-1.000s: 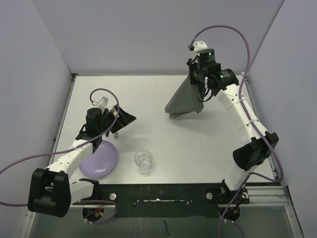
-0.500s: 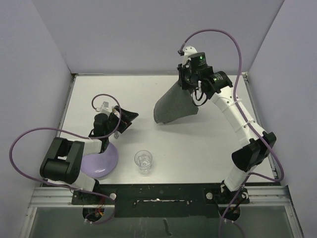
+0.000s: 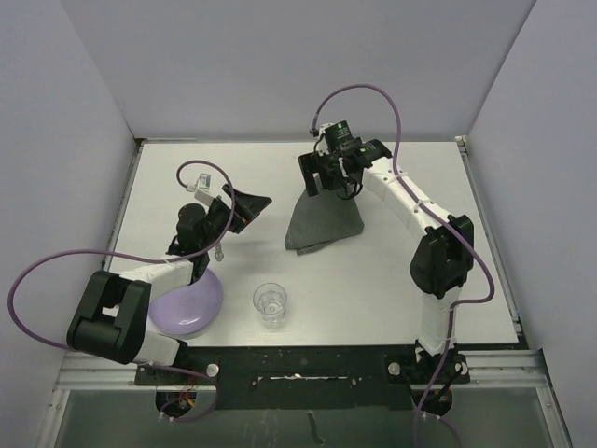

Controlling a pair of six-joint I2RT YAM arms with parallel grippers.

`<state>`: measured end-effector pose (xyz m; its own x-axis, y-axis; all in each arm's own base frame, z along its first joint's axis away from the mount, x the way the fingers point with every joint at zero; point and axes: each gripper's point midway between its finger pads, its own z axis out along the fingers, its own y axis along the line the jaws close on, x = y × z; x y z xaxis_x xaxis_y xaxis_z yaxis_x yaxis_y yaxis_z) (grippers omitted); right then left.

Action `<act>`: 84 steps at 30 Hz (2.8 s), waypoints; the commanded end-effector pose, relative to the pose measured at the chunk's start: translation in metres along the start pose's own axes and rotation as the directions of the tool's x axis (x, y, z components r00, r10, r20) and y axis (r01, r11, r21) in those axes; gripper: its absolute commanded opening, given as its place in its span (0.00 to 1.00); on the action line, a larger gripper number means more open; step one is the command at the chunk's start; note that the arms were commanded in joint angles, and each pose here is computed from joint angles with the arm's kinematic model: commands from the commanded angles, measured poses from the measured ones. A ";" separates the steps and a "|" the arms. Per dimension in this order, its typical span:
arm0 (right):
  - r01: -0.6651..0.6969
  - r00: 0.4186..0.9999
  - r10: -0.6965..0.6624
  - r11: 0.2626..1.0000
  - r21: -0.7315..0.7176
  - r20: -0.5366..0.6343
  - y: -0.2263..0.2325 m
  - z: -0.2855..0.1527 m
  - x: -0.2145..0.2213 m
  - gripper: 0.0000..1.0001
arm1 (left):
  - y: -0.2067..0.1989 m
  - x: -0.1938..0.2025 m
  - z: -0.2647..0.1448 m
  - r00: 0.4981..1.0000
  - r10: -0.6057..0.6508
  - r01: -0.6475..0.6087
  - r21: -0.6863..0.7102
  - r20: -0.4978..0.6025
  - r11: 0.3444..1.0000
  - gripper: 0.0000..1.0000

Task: Set the dinner table for one person
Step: Flatten out the napkin at the center of the board.

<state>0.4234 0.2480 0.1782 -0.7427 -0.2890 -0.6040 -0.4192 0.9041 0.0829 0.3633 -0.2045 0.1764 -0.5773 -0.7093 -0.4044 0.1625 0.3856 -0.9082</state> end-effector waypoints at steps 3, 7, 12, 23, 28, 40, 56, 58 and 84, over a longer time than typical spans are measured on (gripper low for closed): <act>0.008 0.979 -0.018 0.999 0.047 0.204 -0.002 -0.076 -0.042 0.91 | -0.054 0.018 0.013 0.995 0.069 -0.064 0.077 -0.070 0.995 0.95; 0.000 0.976 -0.029 0.991 0.133 0.217 -0.015 -0.095 -0.041 0.91 | -0.047 0.052 0.020 0.987 0.032 -0.036 -0.022 -0.160 0.999 0.93; -0.016 0.964 -0.033 0.983 0.181 0.264 -0.025 -0.121 -0.041 0.91 | -0.034 0.073 0.018 0.983 -0.030 0.013 -0.092 -0.183 0.996 0.90; -0.034 0.949 -0.039 0.974 0.224 0.314 -0.036 -0.159 -0.032 0.91 | 0.012 0.079 0.021 0.981 -0.037 -0.026 -0.315 -0.191 0.949 0.83; -0.032 0.951 -0.042 0.972 0.232 0.308 -0.038 -0.164 -0.025 0.90 | 0.026 0.089 0.042 0.972 -0.054 -0.022 -0.319 -0.228 0.947 0.82; -0.036 0.953 -0.042 0.967 0.252 0.299 -0.045 -0.165 -0.019 0.91 | 0.052 0.103 0.069 0.958 -0.070 -0.032 -0.346 -0.278 0.938 0.71; -0.035 0.957 -0.043 0.966 0.257 0.288 -0.047 -0.161 -0.015 0.90 | 0.048 0.098 0.092 0.949 0.002 -0.110 -0.328 -0.314 0.938 0.56; -0.034 0.956 -0.044 0.965 0.259 0.289 -0.047 -0.162 -0.014 0.90 | 0.053 0.101 0.093 0.946 -0.007 -0.106 -0.331 -0.324 0.938 0.55; -0.099 0.969 0.022 0.947 0.305 0.247 -0.066 -0.128 0.020 0.90 | -0.077 0.034 0.099 0.825 0.489 -0.522 -0.048 -0.283 0.852 0.00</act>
<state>0.3674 0.1534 0.2646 -0.6224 -0.2469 -0.7427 -0.2280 0.9650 -0.1297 0.3871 -0.3109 0.0824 -0.8249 -0.3040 -0.4765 0.0964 0.7551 -0.6485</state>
